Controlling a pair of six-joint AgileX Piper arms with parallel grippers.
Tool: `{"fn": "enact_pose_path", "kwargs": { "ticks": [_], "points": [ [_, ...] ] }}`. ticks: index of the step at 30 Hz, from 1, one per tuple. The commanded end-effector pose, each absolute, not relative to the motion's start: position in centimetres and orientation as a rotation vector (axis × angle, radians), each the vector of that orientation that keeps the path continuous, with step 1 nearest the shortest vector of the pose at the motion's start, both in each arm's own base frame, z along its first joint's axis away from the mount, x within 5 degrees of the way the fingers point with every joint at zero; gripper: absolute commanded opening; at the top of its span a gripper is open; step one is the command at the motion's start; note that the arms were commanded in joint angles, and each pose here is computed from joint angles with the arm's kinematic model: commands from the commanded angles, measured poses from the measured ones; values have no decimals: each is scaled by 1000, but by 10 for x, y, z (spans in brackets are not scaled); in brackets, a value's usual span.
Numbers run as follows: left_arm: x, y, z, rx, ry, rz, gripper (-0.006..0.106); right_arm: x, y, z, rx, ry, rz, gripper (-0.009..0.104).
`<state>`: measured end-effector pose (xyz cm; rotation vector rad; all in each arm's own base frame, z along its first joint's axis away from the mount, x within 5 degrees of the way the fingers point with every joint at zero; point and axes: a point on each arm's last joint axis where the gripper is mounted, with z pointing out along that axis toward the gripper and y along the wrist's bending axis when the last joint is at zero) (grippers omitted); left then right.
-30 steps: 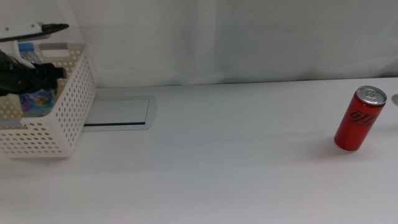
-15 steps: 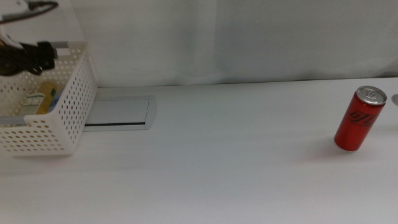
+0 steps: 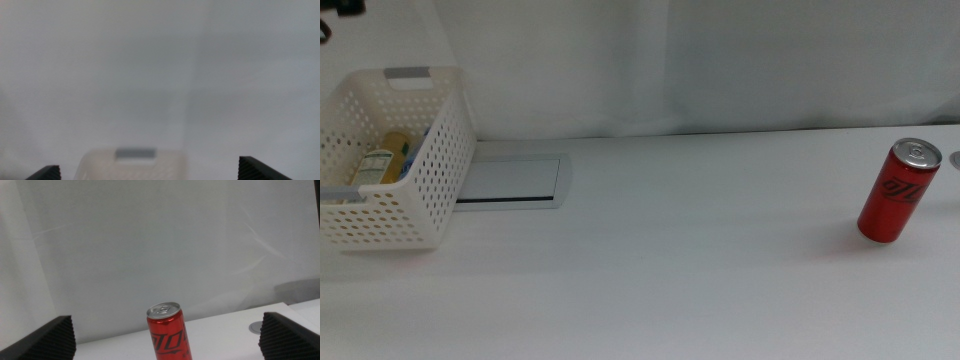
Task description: Use arms to grab the bottles and put them into the dustbin to the left of the table.
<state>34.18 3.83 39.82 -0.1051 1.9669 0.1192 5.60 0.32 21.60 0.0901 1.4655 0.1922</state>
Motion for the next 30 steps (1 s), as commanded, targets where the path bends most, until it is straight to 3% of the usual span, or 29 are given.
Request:
{"fn": "enact_pose_path", "kwargs": {
  "ticks": [1,10,14,22,30],
  "points": [
    [323,21,423,-48,1901,96,93,55,3,205,85,1465,178,103],
    [258,-2,471,8,1798,37,93,55,3,206,88,1453,184,103],
    [232,-1,469,6,1771,36,93,55,3,208,138,1443,237,103],
    [173,-1,418,-13,1730,2,93,51,3,225,207,1425,323,103],
    [115,0,362,-17,1710,-6,93,38,4,271,172,1427,314,103]
  ]
}}
